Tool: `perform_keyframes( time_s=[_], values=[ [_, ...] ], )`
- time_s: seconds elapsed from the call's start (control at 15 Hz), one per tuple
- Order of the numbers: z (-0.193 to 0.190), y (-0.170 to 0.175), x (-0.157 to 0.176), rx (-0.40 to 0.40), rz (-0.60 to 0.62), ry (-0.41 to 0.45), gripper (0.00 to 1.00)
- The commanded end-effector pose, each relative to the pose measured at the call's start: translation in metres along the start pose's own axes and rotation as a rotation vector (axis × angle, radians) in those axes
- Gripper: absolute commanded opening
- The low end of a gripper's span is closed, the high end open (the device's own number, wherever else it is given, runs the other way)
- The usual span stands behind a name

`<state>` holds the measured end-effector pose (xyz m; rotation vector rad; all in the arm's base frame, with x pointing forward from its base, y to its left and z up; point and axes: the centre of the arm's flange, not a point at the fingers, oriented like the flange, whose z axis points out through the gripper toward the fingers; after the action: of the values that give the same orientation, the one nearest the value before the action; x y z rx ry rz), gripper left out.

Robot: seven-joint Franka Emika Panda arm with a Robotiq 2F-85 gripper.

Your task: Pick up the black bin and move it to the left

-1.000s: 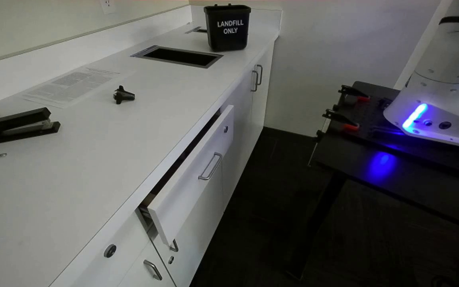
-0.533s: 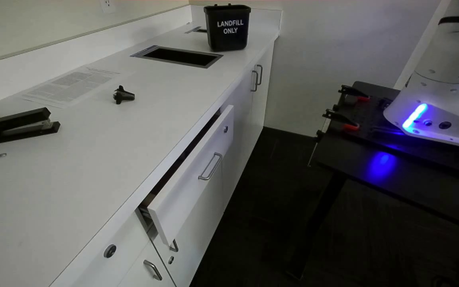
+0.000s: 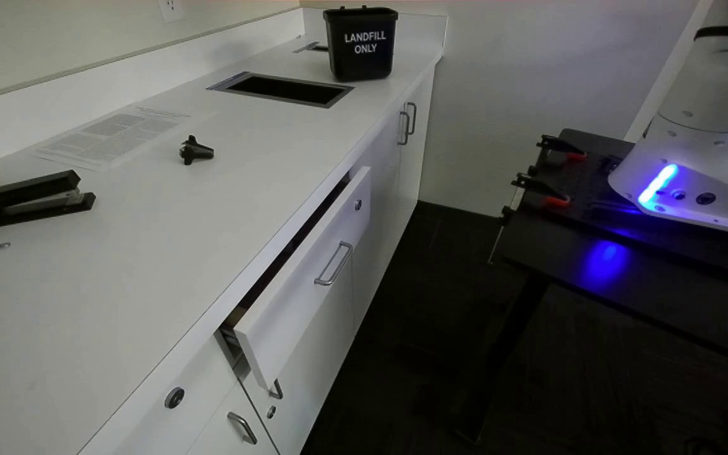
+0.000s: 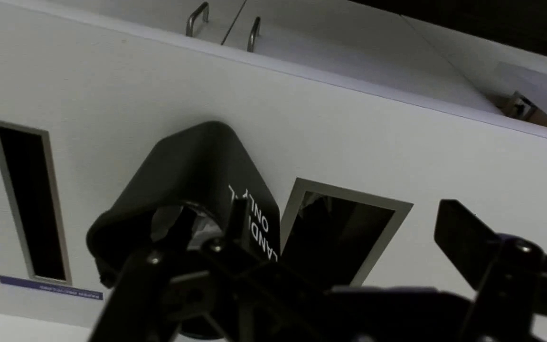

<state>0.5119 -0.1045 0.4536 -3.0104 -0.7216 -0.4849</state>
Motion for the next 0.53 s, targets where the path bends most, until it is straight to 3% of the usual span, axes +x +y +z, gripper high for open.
perform_keyframes(
  time_s=[0.0,0.27,0.33,0.47],
  values=[
    [0.028,0.047,0.055,-0.024,-0.14,-0.051,1.0],
    [0.055,0.069,0.084,-0.012,-0.28,-0.075,1.0],
    [0.051,0.045,0.06,-0.029,-0.229,-0.06,1.0],
    [0.062,0.054,0.07,-0.027,-0.256,-0.068,1.0]
  ],
)
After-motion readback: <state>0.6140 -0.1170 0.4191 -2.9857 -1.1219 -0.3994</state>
